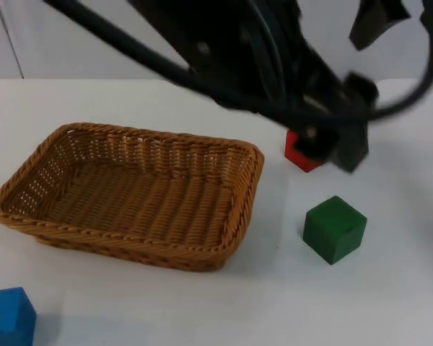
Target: Pick up one cube with each hand and place exactly two cubes into the same basket, leaving the remaining cube outside.
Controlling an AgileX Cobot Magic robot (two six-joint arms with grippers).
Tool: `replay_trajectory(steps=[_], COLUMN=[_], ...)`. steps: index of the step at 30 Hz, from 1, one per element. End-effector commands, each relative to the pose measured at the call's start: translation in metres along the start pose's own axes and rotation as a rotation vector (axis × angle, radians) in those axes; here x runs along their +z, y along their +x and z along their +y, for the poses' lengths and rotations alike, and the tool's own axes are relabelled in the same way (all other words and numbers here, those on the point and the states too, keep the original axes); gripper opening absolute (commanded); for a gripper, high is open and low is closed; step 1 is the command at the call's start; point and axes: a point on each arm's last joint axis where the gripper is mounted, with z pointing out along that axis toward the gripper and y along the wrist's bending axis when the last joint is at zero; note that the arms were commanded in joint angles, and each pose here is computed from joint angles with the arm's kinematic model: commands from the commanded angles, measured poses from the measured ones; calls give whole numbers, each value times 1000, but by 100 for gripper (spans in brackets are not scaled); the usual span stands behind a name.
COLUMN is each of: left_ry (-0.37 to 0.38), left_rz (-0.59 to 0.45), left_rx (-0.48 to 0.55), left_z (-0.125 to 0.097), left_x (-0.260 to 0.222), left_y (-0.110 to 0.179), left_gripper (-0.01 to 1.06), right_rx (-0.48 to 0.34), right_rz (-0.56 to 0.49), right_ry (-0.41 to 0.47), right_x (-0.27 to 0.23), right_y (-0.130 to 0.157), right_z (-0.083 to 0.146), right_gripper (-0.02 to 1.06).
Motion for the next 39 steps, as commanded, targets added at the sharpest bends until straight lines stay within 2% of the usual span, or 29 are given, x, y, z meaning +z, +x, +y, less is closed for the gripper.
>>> replay_trajectory(steps=[1, 7, 11, 15, 18, 28, 33, 39], left_ry=[-8, -6, -7, -11, -9, -27, -41, -59], left_rz=[-4, 32, 40, 30, 72, 104, 119, 101], left_rx=[16, 17, 61, 68, 61, 104, 131, 115], left_z=[-3, -7, -15, -17, -16, -9, -6, -1], left_x=[9, 37, 48, 60, 77, 119, 136, 150], left_y=[-2, 4, 5, 6, 6, -5, 0, 3], left_gripper=[105, 105, 105, 105, 105, 105, 105, 105], right_rx=[-20, -87, -110, -105, -108, -109, -105, -109], right_rz=[-18, -49, -61, -68, -86, -146, -133, -123], right_ry=[-12, -7, 2, 10, 20, 46, 45, 42], right_x=[6, 43, 63, 80, 93, 107, 121, 141], right_y=[-4, -8, -7, -6, -5, -8, -4, 0], right_z=[4, 13, 11, 9, 8, 5, 4, 7], right_gripper=[105, 105, 105, 105, 105, 105, 105, 105])
